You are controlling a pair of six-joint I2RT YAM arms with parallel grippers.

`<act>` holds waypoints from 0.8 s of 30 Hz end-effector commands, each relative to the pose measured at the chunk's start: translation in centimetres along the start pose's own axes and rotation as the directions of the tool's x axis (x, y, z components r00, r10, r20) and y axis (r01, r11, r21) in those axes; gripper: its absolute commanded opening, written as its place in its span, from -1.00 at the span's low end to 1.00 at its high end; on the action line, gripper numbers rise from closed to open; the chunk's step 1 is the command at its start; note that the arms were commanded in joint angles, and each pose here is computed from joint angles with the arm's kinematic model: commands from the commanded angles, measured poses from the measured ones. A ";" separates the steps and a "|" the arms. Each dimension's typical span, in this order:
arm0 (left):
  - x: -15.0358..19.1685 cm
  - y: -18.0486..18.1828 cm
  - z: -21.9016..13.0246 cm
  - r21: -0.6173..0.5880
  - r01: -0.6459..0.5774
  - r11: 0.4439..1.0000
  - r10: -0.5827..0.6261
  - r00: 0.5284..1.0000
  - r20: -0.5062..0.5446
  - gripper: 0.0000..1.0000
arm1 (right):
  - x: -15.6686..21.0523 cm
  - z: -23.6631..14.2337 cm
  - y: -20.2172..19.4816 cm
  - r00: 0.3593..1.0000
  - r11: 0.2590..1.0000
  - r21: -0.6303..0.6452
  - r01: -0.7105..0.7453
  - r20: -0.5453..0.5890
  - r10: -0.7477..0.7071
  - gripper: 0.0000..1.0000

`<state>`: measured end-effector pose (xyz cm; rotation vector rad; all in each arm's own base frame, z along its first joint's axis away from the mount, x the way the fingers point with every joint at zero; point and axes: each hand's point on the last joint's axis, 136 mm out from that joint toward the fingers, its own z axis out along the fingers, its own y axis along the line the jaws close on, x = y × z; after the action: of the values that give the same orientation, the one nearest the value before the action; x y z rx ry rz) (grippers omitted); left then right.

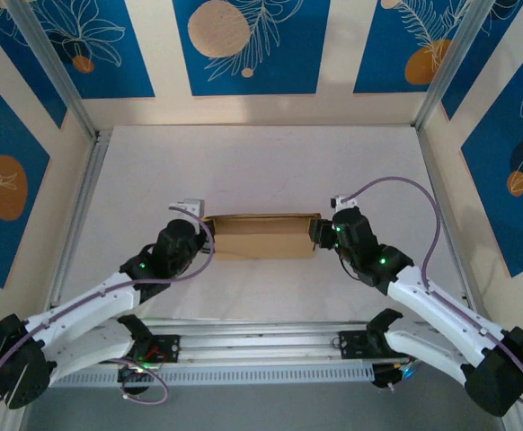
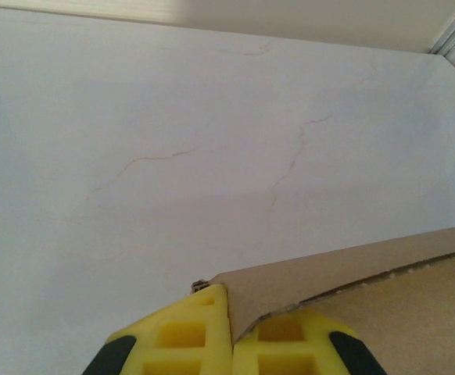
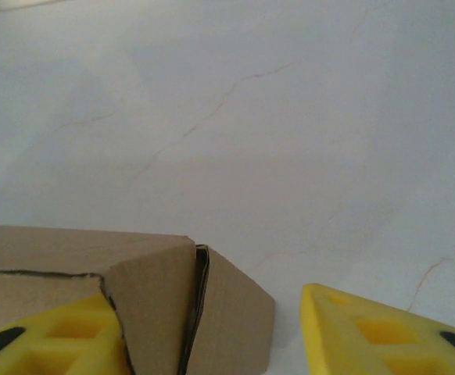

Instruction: Fold the paper box

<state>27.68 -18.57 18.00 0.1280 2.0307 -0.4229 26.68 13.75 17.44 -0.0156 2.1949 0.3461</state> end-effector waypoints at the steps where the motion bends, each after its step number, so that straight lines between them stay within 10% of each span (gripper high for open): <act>1: 5.4 1.9 0.3 -0.057 -0.114 0.992 0.101 0.975 -0.198 -0.96 | -0.6 -1.7 1.2 1.000 0.997 -0.078 0.012 -0.026 -0.014 0.16; 10: 5.4 1.9 0.3 -0.056 -0.141 0.988 0.127 0.970 -0.209 -0.97 | -4.7 -5.3 3.5 0.996 0.952 -0.293 -0.085 -0.008 0.086 0.27; 24: 5.0 1.8 0.2 -0.057 -0.149 0.987 0.136 0.971 -0.196 -0.98 | -6.2 -1.1 1.8 0.840 0.878 0.021 -0.478 -0.281 0.464 -0.13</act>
<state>27.86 -18.63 18.14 0.1722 2.0313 -0.3837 30.16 13.95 23.75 0.3935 2.3911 0.6739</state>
